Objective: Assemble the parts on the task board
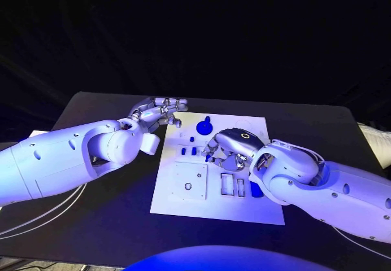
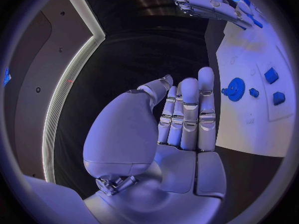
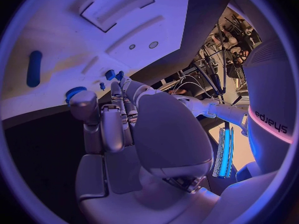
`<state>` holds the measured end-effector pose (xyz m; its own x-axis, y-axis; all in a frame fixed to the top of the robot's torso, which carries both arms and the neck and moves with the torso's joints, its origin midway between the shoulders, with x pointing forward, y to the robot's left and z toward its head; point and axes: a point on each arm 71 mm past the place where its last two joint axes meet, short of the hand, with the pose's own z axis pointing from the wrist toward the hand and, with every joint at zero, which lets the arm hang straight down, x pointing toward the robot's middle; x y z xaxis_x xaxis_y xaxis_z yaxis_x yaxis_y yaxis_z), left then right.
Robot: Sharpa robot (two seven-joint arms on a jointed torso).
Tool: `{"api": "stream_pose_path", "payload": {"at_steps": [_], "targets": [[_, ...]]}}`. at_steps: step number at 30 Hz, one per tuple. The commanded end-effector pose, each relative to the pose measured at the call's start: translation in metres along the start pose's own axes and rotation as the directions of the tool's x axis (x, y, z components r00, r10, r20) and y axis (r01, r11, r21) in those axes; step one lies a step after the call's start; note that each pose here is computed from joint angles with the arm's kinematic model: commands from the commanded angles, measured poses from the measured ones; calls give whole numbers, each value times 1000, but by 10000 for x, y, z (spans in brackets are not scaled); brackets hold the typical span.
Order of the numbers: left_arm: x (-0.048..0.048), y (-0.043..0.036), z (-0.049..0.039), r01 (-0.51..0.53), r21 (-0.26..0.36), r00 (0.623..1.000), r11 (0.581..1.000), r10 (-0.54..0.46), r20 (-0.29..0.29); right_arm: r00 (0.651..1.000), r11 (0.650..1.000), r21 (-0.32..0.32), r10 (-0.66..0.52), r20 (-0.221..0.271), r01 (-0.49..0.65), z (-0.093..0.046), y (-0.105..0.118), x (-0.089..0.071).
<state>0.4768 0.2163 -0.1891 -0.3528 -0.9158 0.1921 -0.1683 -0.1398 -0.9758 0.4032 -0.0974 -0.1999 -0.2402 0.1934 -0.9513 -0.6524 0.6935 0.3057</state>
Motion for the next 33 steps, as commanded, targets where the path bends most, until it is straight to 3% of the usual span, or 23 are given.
{"api": "stream_pose_path", "payload": {"at_steps": [1,16,33], "targets": [[45,-10,9,12,13,1000,1000,-12,-24,1000,999,-33,-11,-20,11,21,63,104],[66,-6,17,14,12,999,1000,-14,-31,998,998,-60,-19,-65,15,71,163,343],[73,-2,21,16,7,999,1000,-16,-37,994,998,-46,-43,-101,38,96,156,436]]}}
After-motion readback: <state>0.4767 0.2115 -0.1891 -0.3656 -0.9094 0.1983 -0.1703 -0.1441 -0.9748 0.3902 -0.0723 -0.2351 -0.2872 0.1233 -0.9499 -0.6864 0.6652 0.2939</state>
